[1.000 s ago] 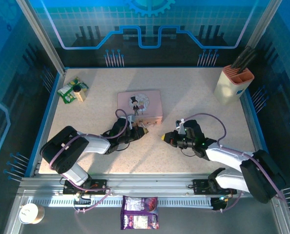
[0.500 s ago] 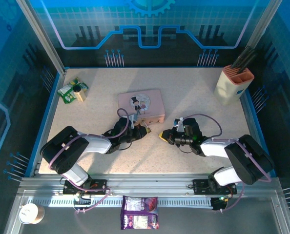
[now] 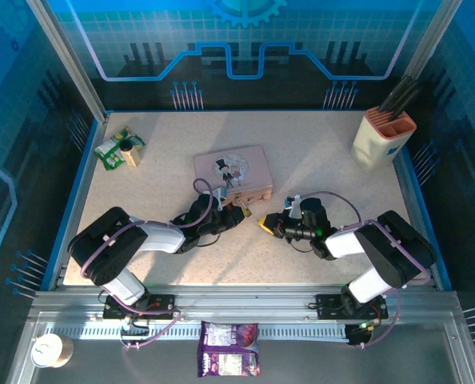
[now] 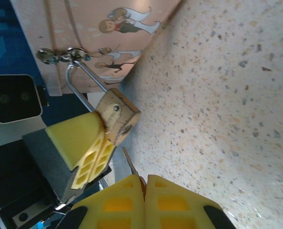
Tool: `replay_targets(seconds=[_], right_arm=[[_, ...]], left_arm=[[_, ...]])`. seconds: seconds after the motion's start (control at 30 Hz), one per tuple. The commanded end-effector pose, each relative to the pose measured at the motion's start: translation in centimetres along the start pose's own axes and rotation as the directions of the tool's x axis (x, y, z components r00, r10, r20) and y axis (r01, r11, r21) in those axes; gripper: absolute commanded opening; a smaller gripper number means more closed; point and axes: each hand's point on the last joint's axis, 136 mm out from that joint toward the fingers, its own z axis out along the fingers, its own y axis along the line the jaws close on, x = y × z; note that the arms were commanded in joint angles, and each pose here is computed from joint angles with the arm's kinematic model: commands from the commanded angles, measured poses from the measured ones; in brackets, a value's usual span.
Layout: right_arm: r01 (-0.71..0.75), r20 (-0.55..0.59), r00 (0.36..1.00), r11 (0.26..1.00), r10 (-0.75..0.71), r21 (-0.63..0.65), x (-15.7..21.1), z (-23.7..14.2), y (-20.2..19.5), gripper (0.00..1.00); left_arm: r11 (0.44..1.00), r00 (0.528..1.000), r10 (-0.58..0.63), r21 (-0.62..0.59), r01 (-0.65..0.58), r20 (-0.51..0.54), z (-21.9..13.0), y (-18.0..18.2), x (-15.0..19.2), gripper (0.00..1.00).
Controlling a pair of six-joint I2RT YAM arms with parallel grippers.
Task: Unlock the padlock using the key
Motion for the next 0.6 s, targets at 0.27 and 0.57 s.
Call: replay_targets(seconds=[0.27,0.57], right_arm=[[-0.033,0.0,0.999,0.997,0.033,-0.069,0.3,-0.1,-0.1,0.0],[-0.051,-0.004,0.999,0.994,0.051,-0.097,0.5,-0.2,-0.1,0.0]], left_arm=[[0.988,0.998,0.0,0.154,-0.01,0.067,-0.9,-6.1,-2.1,0.0],[0.986,0.998,-0.005,0.168,-0.005,0.062,-0.7,-6.8,-1.8,0.0]])
